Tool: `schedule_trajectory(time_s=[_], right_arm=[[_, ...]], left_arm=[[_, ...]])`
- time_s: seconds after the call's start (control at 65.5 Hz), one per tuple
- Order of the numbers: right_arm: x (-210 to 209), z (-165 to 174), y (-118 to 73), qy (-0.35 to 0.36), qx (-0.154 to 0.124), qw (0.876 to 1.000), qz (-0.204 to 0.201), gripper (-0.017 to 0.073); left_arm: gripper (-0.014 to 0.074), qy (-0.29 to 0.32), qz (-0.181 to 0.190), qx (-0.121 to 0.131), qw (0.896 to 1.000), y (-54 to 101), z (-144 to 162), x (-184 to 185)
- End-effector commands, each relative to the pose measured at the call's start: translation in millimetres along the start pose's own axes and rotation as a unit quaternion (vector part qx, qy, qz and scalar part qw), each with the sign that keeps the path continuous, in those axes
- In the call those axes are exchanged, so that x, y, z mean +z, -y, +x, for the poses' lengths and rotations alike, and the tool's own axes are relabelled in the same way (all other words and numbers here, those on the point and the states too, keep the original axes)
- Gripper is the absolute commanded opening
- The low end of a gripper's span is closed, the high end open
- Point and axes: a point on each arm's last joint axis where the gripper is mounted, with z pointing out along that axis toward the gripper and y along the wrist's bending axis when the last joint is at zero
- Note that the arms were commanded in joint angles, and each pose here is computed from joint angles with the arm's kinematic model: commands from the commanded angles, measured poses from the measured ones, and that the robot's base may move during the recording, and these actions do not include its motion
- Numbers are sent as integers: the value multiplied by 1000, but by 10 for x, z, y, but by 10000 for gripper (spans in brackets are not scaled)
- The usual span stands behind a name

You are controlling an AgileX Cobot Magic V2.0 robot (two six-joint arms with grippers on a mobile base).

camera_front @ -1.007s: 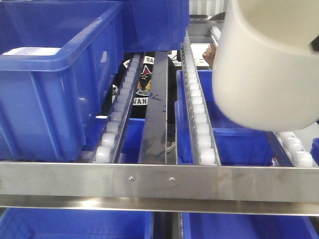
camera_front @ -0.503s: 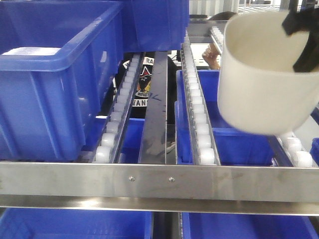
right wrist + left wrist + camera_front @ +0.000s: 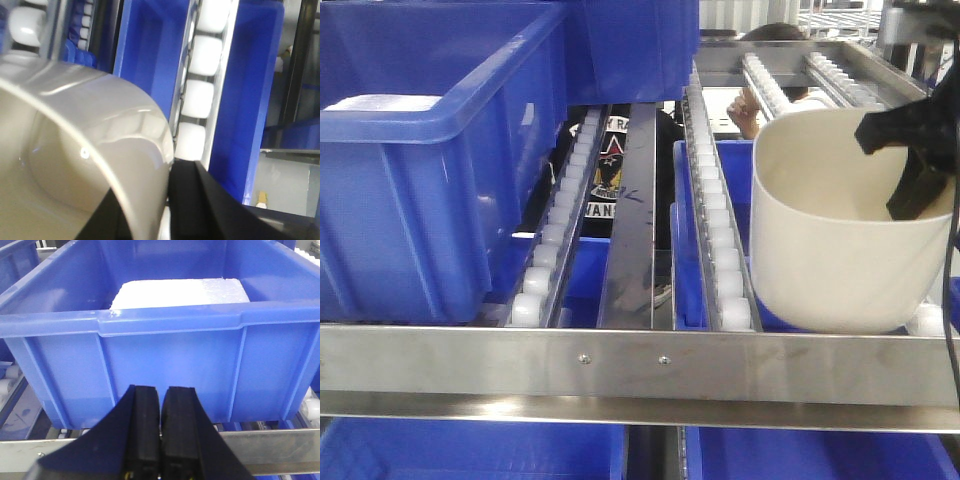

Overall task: Move white bin to right shelf second layer
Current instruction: 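Lower the white bin onto the upper shelf rollers with the right gripper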

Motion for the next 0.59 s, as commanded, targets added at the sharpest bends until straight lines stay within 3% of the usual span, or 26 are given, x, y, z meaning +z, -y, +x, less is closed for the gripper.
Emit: schedule_trajectory(time_s=[0.0,0.58], right_arm=[[-143,-188,5,62,-3,998,-1,56],[3,-155,8,42,-3,999,1,59]], left_arm=[[85,26,1,-1,1000,4,43,18],[85,26,1,-1,1000,4,43,18]])
